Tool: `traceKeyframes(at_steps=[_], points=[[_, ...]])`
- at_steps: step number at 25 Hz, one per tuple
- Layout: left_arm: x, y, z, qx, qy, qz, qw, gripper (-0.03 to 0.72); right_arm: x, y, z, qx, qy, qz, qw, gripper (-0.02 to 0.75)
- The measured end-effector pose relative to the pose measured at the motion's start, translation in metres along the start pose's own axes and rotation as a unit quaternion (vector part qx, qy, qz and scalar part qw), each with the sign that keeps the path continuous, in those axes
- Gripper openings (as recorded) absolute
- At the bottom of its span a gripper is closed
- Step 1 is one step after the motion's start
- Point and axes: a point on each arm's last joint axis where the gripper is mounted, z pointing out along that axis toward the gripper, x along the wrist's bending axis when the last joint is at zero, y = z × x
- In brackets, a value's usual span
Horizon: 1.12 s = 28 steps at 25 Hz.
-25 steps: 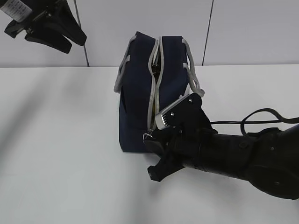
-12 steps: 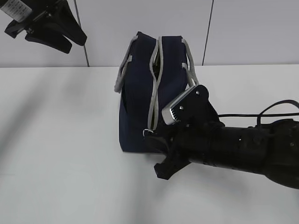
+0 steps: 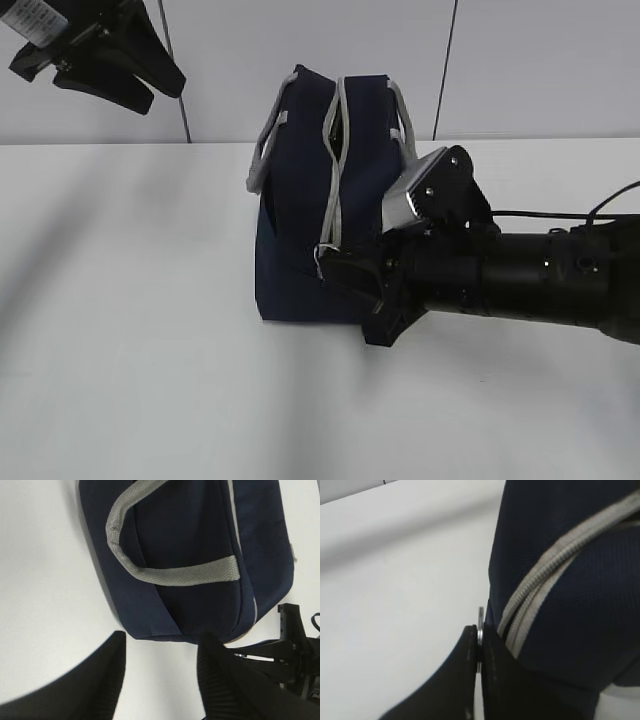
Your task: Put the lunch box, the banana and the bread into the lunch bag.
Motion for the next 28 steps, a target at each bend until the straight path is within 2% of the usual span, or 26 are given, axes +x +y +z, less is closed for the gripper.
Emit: traceKeyframes(at_steps=[7,20,28], points=[[0.000,0.000,0.000,0.000,0.000,0.000,1.000,0.340,-0.009,0.019,0.005,-0.020,0.008,-0.021,1.000,-0.016],[0.000,0.000,0.000,0.000,0.000,0.000,1.000,0.340,-0.022,0.035,0.007,-0.032,-0.005,-0.029,0.999,-0.016],[0.000,0.000,0.000,0.000,0.000,0.000,1.000,0.340,-0.043,0.055,0.001,-0.023,0.031,-0.039,0.999,-0.016]])
